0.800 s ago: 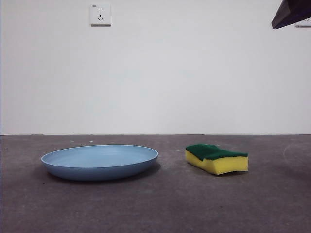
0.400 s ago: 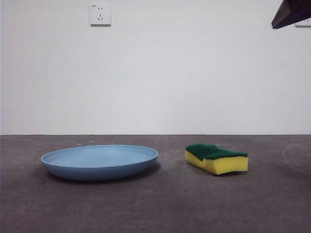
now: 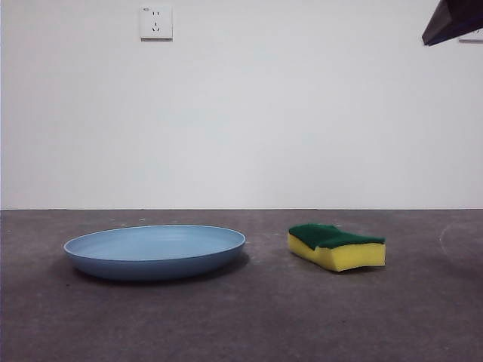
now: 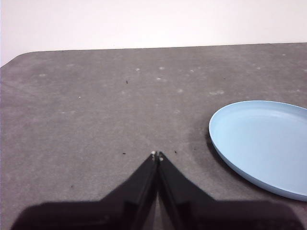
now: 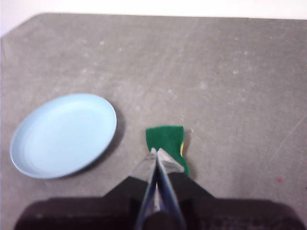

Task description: Pick up the plate,pick up the cloth,clean the plate with the cloth

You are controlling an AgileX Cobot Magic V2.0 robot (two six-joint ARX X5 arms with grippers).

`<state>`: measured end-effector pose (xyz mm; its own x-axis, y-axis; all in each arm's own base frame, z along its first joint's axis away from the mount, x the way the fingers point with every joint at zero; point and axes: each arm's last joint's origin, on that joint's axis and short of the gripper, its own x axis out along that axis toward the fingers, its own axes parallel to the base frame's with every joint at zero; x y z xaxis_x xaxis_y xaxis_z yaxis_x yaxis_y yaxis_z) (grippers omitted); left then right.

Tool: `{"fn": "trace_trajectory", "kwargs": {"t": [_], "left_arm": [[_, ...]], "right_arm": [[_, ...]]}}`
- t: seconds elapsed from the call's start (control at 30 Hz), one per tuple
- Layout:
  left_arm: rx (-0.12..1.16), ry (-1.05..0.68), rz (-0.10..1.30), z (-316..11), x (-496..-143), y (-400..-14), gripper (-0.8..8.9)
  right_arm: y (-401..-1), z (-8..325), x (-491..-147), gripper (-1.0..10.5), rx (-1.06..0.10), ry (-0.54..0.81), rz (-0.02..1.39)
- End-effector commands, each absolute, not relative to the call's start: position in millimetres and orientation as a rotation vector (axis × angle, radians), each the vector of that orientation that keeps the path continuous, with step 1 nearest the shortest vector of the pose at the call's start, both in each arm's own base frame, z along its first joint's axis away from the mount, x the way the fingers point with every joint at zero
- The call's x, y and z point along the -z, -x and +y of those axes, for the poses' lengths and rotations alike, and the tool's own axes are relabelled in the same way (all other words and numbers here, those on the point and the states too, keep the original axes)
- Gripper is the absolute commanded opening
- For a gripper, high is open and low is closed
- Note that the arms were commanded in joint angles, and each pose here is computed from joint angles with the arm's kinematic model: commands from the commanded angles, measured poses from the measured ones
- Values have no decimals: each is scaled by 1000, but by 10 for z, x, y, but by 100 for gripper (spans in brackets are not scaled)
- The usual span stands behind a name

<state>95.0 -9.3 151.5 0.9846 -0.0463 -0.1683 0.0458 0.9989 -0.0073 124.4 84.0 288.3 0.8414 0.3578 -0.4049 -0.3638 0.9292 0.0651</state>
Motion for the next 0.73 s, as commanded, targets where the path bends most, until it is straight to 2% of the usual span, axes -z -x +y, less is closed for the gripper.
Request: {"fn": "trace_trajectory", "kwargs": {"t": [0.03,0.17,0.27,0.47,0.63,0.73], "left_arm": [[40,9,178,-90,-1473,-956,-3],[40,9,178,-90,-1473,-956,-3],[40,9,178,-90,-1473,-956,-3],[40,9,178,-90,-1473,-956,-3],[40,9,178,-90,-1473,-956,-3],[40,9,178,-90,-1473,-956,-3]], "right_arm": [[-1226,828,-2859,1,-384,48,433],[-1151,744,-2900,1,-381,101,396],[-1123,611,-2953,1,-333,131,343],[-1020,270,-2971,1,-214,61,245],[-960,94,-2824,1,-101,68,119],[-926,45,-2626,1,-53,62,77]]}}
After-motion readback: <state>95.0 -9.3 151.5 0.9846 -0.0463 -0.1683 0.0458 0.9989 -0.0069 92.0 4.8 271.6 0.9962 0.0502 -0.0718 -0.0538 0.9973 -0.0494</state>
